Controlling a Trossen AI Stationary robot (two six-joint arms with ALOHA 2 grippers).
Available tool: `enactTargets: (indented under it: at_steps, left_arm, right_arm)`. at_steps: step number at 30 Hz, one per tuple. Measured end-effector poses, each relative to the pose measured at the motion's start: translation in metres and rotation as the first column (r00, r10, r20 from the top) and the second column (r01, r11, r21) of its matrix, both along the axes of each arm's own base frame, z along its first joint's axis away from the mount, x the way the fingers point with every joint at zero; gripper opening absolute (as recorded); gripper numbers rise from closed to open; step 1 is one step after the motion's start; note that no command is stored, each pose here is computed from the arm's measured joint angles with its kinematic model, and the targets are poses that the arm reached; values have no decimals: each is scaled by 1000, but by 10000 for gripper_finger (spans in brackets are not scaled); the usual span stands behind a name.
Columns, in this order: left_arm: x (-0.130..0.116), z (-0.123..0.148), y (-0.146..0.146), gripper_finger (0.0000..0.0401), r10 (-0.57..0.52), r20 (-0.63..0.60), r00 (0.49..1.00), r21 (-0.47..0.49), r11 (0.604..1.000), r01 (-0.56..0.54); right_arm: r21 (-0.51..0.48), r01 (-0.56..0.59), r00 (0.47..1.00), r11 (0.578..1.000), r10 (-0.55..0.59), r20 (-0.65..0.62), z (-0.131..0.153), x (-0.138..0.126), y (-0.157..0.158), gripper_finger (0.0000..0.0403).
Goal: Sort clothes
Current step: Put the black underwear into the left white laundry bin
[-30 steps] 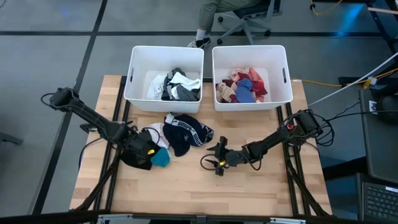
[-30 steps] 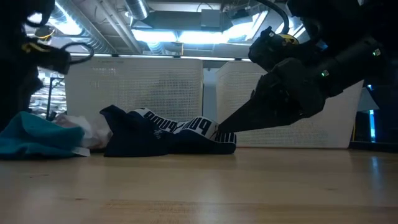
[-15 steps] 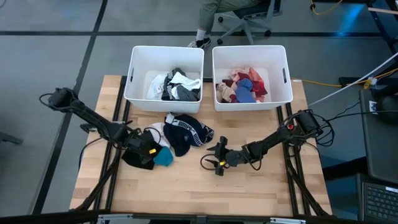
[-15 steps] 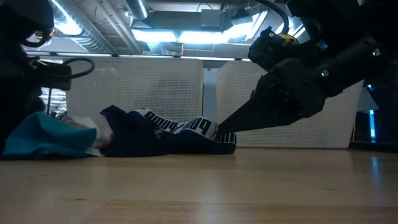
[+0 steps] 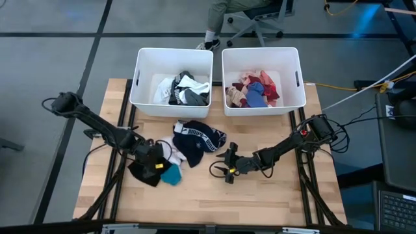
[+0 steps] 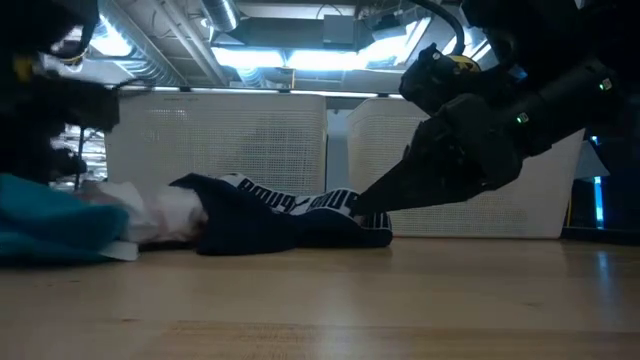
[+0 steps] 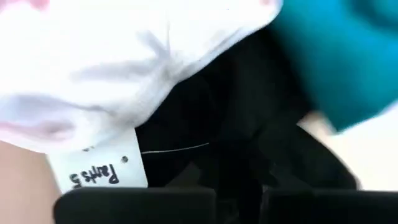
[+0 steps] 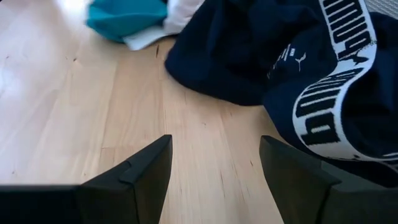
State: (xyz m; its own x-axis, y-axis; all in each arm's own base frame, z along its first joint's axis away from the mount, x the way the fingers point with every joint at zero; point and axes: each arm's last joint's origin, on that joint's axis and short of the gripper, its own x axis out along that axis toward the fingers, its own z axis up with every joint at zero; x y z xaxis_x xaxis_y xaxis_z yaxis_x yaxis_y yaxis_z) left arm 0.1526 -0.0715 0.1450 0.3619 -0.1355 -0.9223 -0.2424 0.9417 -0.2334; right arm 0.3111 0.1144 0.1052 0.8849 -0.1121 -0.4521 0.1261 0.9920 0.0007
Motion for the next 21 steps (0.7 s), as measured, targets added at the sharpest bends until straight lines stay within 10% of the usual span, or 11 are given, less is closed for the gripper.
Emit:
enactTargets:
  at_steps: [8, 21]
  left_arm:
    - [16, 50, -17, 8, -116, 40, 992, -76, 990, 119]
    - [28, 155, -20, 10, -225, 208, 952, 104, 973, 207]
  right_arm:
    - [-3, 0, 1000, 1000, 0, -8, -1, 0, 0, 241]
    - [-8, 7, 1000, 1000, -7, -10, -1, 0, -1, 241]
